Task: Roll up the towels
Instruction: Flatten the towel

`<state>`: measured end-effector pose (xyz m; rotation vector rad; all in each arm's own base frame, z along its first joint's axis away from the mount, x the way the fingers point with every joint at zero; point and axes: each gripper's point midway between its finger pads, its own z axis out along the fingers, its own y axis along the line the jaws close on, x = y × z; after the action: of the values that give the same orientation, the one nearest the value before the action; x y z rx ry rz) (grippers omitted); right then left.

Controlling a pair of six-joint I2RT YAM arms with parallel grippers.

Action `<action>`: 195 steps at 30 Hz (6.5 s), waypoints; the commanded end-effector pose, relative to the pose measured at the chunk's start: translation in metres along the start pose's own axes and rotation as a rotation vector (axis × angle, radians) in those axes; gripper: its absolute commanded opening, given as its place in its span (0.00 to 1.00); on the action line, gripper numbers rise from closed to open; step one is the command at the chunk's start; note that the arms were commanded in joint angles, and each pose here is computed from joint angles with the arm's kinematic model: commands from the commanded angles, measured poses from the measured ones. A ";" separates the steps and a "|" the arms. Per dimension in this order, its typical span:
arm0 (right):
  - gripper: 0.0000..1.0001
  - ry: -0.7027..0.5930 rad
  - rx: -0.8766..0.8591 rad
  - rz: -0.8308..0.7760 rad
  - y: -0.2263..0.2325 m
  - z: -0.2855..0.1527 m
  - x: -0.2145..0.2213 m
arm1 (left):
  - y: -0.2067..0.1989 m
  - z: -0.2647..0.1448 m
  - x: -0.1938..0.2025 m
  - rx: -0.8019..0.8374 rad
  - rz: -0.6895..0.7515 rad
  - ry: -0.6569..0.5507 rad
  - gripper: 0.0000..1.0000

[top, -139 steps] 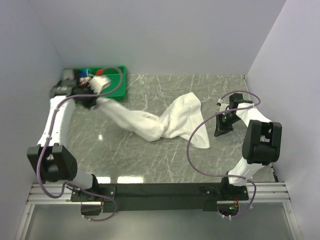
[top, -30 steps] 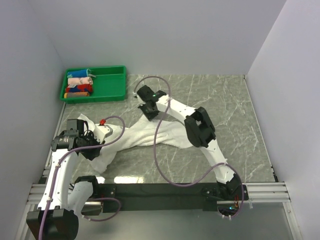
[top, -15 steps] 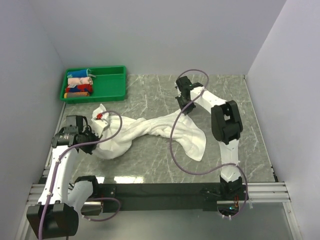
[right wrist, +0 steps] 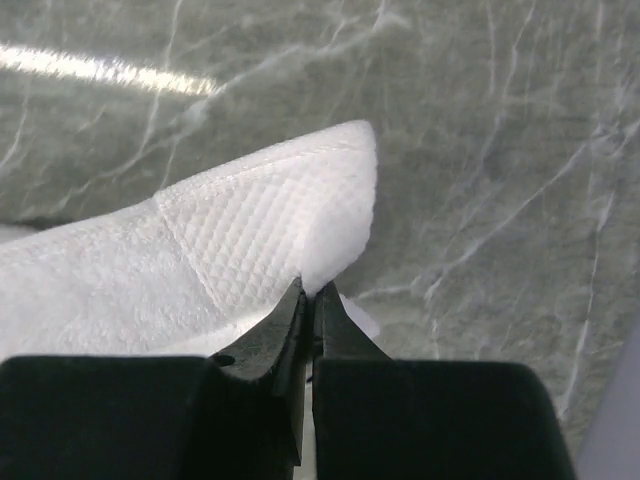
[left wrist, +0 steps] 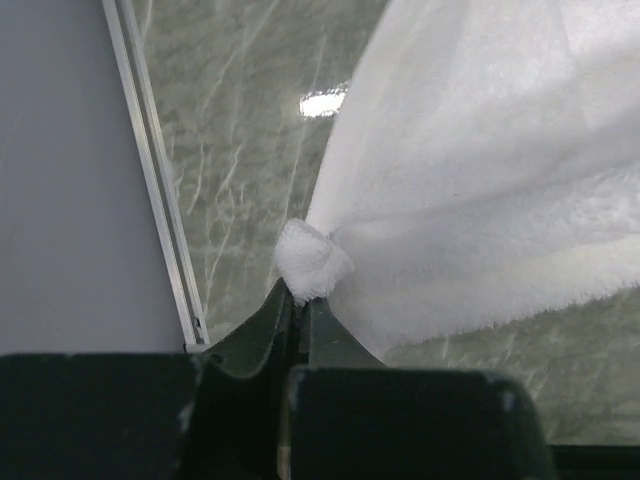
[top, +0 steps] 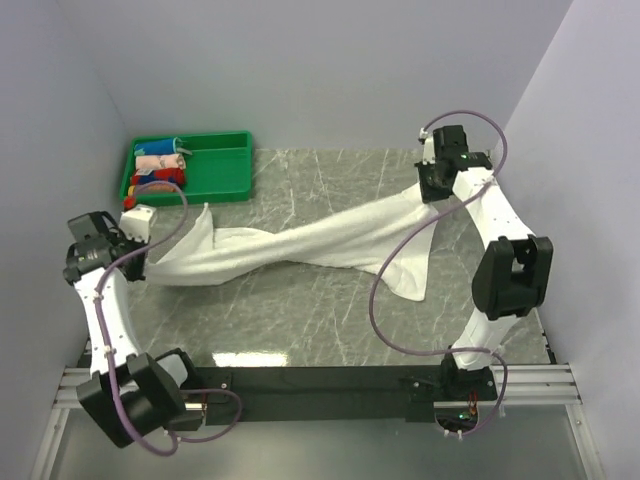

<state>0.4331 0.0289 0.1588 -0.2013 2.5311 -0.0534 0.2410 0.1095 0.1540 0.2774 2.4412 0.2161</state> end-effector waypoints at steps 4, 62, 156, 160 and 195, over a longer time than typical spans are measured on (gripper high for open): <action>0.00 -0.193 -0.165 -0.061 0.016 -0.073 -0.030 | 0.031 -0.024 -0.045 0.040 -0.048 -0.123 0.00; 0.26 -0.037 -0.050 -0.050 -0.021 0.073 -0.035 | 0.024 0.175 -0.139 0.161 -0.205 0.001 0.24; 0.09 0.747 -0.038 -0.251 -0.011 -0.001 0.248 | -0.009 0.058 0.107 0.274 -0.078 0.453 0.20; 0.15 0.727 -0.065 -0.307 -0.003 -0.012 0.235 | -0.026 0.039 0.100 0.367 -0.010 0.439 0.23; 0.18 0.647 -0.187 -0.306 0.009 0.048 0.190 | -0.037 0.100 0.087 0.378 -0.058 0.498 0.22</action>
<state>0.3339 0.0127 0.0145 -0.6887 3.0710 -0.0101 0.2566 0.1013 0.0165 0.2965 2.9147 -0.2634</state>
